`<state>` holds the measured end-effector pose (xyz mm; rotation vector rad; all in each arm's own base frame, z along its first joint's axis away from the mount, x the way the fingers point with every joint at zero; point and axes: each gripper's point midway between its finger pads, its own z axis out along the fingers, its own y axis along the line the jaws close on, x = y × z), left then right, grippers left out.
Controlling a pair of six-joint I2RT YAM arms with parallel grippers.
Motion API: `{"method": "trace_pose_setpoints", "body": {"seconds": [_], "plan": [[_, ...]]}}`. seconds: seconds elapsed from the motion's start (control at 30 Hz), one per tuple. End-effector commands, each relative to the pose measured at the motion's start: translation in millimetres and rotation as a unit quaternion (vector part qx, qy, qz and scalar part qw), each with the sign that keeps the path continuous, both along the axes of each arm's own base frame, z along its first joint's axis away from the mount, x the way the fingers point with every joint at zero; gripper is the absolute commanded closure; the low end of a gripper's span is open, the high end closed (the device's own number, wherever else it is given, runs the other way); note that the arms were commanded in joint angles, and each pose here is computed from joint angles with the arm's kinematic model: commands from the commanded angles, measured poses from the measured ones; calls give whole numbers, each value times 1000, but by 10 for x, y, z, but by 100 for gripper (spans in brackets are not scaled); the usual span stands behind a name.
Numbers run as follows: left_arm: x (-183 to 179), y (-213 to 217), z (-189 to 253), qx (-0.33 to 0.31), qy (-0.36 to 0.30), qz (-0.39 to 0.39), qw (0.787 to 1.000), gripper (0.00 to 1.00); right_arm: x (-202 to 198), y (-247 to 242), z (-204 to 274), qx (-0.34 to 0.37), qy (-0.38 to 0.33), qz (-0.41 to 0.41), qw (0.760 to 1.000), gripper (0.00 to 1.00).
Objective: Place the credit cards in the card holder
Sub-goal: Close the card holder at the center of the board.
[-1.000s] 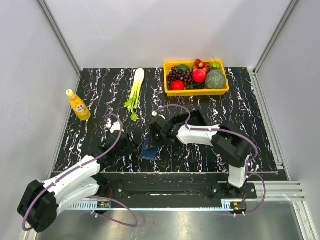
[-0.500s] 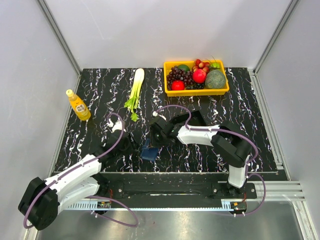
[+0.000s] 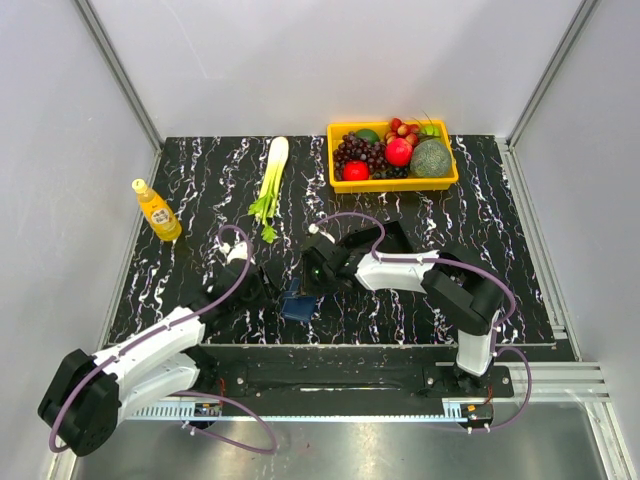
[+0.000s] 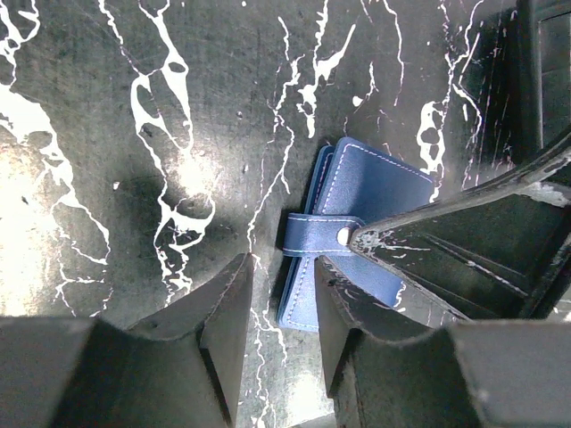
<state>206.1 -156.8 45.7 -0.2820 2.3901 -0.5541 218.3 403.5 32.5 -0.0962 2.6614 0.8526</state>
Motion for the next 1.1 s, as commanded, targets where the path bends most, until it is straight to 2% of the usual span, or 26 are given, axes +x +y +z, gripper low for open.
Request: {"method": "trace_pose_setpoints", "body": {"seconds": [0.0, 0.27, 0.53, 0.83, 1.07], "plan": [[167, -159, 244, -25, -45, -23, 998, 62, -181, -248, -281, -51, 33, -7, 998, 100], [223, -213, 275, -25, -48, -32, 998, 62, -83, -277, 15, -43, -14, -6, 999, 100], [219, -248, 287, -31, -50, -40, 997, 62, -199, -279, -153, -46, 20, 5, 999, 100], [251, -262, 326, -32, -57, -40, 997, 62, -158, -207, 146, -11, -5, 4, 1000, 100], [244, -313, 357, -37, -65, -60, 995, 62, -246, -392, -84, -43, 26, -26, 998, 100]]}}
